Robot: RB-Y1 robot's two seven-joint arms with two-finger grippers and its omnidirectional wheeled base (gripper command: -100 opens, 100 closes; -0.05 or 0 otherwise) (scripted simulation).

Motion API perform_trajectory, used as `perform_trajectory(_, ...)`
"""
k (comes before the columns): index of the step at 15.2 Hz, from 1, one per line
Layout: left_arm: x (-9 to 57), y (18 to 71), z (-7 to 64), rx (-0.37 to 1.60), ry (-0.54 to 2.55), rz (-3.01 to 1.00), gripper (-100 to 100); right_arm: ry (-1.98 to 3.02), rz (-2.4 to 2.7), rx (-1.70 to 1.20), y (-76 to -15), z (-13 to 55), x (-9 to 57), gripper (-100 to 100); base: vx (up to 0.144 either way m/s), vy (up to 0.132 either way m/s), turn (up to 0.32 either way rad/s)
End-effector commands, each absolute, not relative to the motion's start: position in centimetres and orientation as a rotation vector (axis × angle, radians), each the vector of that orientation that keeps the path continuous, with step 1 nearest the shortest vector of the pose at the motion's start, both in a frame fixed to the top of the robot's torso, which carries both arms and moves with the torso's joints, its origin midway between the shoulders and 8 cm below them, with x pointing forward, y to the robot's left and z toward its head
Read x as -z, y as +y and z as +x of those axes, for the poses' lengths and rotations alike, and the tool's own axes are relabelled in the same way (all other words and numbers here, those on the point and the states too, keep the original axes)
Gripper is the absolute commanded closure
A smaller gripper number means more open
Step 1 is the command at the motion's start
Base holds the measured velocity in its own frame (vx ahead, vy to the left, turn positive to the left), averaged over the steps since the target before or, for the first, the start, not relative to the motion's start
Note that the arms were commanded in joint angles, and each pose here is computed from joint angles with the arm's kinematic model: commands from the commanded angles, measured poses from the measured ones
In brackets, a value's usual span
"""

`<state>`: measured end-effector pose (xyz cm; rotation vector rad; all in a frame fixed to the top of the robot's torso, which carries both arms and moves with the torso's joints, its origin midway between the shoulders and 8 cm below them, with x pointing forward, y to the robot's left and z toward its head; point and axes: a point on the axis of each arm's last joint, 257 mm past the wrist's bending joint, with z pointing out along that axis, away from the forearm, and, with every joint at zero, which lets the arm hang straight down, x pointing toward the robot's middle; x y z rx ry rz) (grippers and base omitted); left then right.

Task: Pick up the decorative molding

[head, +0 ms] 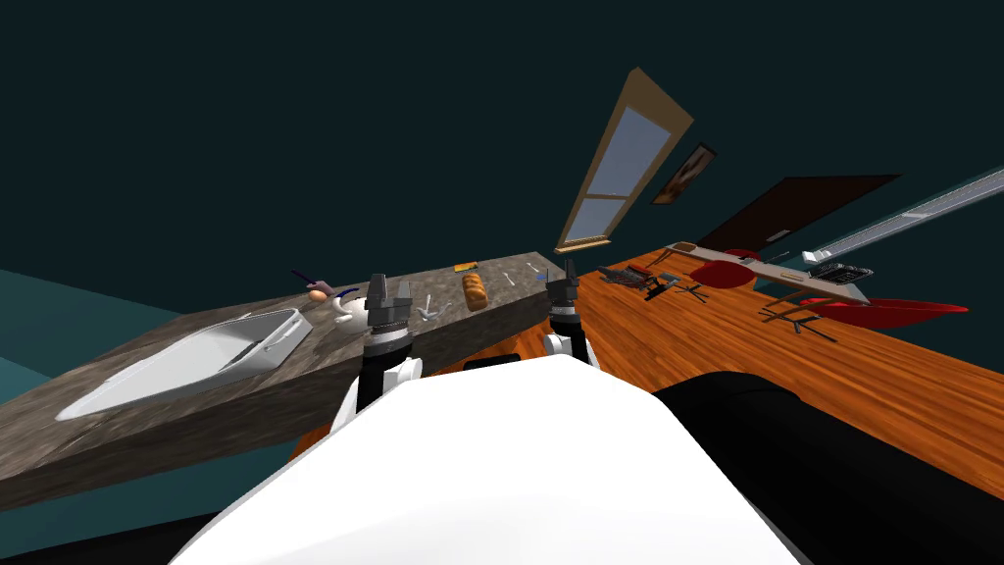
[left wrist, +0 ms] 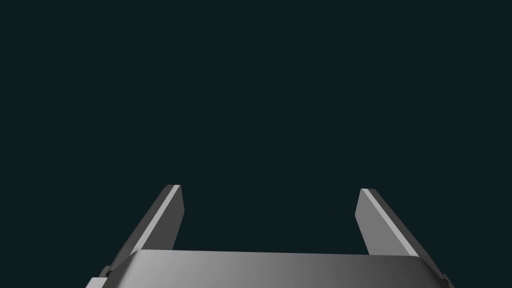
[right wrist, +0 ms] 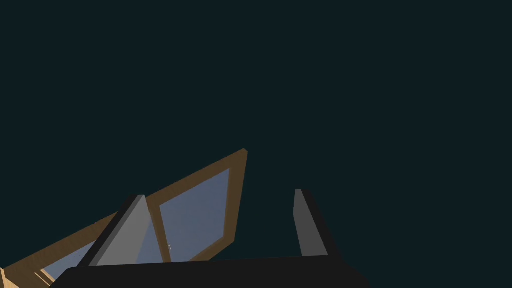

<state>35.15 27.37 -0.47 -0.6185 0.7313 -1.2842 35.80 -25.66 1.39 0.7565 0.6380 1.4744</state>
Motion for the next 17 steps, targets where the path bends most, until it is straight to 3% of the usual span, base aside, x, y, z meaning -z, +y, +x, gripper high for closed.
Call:
perform_trajectory(1, 1.0, 27.3, 35.8, 1.31, 0.764, -0.642, -100, 0.638, 0.756, -1.474, -25.7, 35.8, -1.4, 0, -0.004, 0.032, -0.042)
perform_trajectory(17, 5.1, 26.9, 41.5, 1.508, 0.859, -0.967, -100, 0.638, 0.756, -1.474, -25.7, 35.8, -1.4, 0, -0.003, 0.032, -0.046)
